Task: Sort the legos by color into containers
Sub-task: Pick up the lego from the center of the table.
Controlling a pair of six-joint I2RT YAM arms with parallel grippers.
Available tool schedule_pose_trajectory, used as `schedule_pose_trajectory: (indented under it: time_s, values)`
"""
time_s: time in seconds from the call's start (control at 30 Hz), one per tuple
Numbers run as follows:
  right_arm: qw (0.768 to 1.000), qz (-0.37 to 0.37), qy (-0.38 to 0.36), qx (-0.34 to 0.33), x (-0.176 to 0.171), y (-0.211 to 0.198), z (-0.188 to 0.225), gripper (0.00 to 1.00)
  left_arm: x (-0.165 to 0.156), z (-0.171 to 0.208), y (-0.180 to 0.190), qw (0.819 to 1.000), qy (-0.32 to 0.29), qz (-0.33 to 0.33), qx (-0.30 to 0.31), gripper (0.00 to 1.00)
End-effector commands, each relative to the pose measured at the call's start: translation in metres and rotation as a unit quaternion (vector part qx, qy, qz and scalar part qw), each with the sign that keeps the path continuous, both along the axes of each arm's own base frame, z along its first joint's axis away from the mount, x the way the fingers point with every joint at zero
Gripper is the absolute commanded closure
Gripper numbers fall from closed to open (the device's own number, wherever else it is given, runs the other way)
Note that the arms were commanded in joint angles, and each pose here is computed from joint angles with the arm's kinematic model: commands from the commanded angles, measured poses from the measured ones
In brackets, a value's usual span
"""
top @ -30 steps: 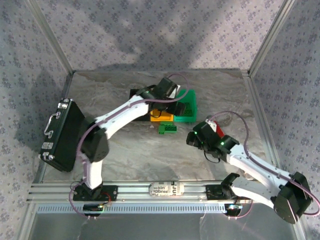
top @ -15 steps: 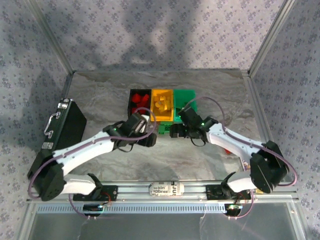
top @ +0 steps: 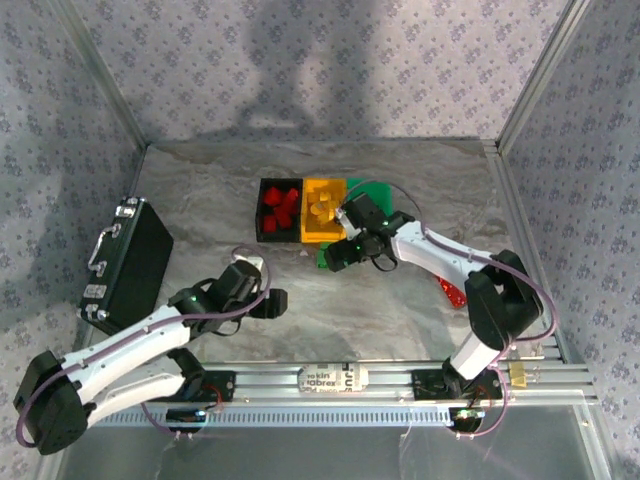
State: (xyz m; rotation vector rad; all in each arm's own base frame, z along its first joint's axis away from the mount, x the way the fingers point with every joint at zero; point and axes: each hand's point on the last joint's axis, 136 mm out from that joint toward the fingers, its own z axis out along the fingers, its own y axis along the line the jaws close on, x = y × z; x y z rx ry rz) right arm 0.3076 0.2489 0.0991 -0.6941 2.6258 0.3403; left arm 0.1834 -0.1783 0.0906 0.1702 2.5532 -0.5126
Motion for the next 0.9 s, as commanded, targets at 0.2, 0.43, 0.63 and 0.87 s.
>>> schedule_pose_trajectory:
  time_s: [0.2,0.43,0.63,0.87]
  values:
    - [0.997,0.059,0.019,-0.054,0.011,0.005,-0.011,0.11,-0.011,-0.01,0.01,1.0,0.009,0.021,-0.012,0.15]
    - [0.991,0.091,0.05,-0.087,0.004,0.007,-0.031,0.16,-0.014,-0.014,0.016,1.0,0.008,0.023,-0.01,0.15]
    - [0.982,0.131,0.048,-0.126,0.003,0.003,-0.045,0.17,-0.013,-0.014,0.014,1.0,0.008,0.022,-0.01,0.15]
    - [0.976,0.133,0.024,-0.168,0.019,0.0,-0.052,0.16,-0.013,-0.015,0.015,1.0,0.009,0.023,-0.008,0.15]
